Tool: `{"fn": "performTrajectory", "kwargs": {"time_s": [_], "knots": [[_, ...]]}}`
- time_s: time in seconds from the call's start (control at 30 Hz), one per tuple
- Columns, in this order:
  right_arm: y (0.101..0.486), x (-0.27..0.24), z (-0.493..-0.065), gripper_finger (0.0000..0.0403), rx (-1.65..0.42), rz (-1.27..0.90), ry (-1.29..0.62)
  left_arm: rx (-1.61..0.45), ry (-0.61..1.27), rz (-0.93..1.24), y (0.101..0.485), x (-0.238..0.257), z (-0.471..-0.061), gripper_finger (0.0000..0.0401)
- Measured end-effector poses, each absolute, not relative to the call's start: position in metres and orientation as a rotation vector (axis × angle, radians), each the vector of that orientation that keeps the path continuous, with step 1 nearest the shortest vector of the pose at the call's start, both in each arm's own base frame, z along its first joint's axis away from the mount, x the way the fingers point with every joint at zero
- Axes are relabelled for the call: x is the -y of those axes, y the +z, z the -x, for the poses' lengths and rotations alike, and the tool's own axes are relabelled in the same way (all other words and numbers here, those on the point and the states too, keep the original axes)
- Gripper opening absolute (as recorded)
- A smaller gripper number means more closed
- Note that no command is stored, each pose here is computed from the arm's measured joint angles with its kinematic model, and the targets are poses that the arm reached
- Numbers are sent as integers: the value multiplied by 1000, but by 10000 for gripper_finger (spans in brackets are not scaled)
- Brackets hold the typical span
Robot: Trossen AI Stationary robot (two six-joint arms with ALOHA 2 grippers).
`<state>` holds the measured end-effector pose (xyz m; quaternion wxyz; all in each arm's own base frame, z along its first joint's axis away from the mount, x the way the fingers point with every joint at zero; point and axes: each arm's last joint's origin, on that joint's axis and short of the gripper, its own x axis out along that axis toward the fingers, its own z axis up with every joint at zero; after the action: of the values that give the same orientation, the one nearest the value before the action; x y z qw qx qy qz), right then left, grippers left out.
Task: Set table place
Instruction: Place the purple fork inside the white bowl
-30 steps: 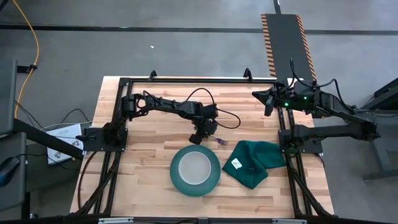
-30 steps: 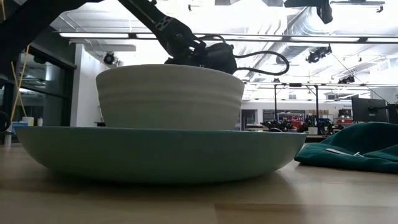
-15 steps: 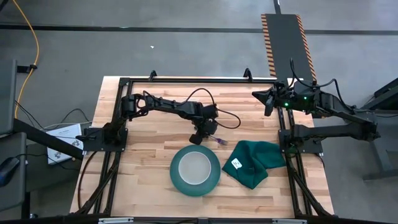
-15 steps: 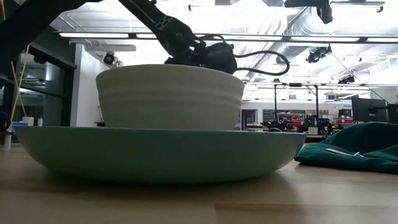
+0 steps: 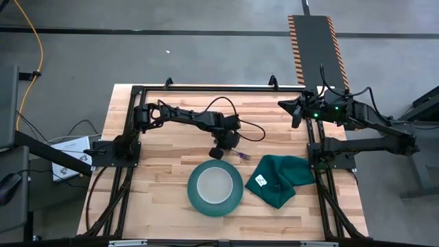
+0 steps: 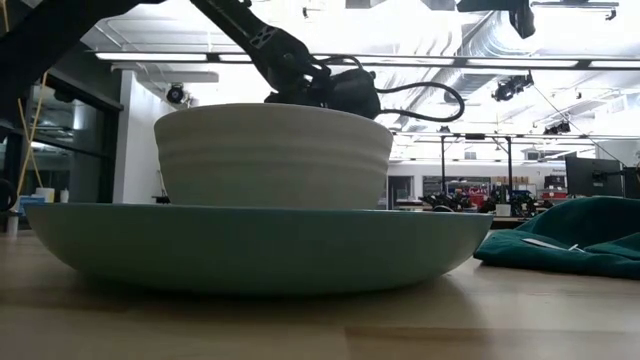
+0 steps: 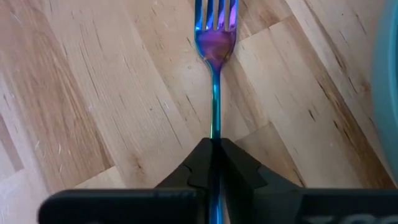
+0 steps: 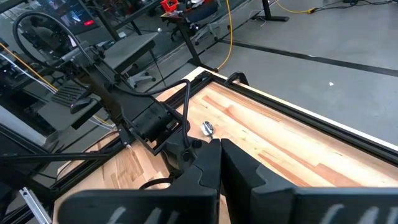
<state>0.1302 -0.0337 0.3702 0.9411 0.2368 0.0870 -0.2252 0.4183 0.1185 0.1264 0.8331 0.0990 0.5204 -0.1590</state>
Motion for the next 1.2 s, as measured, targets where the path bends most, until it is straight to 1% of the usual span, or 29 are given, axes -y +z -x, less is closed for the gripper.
{"fn": "performTrajectory", "kwargs": {"time_s": [0.13, 0.33, 0.43, 0.67, 0.9, 1.2], "knots": [[370, 34, -130, 0, -178, -483, -459, -1105, -337, -209, 127, -118, -418, 4], [370, 34, -130, 0, -178, -483, -460, -1107, -336, -210, 127, -118, -418, 20], [370, 34, -130, 0, -179, -483, -460, -1111, -330, -213, 126, -119, -418, 21], [370, 34, -130, 0, -179, -483, -460, -1113, -330, -214, 126, -119, -418, 4], [370, 34, -130, 0, -180, -483, -460, -1114, -329, -214, 127, -119, -418, 16], [370, 34, -130, 0, -179, -483, -460, -1082, -308, -236, 140, -123, -427, 4]]}}
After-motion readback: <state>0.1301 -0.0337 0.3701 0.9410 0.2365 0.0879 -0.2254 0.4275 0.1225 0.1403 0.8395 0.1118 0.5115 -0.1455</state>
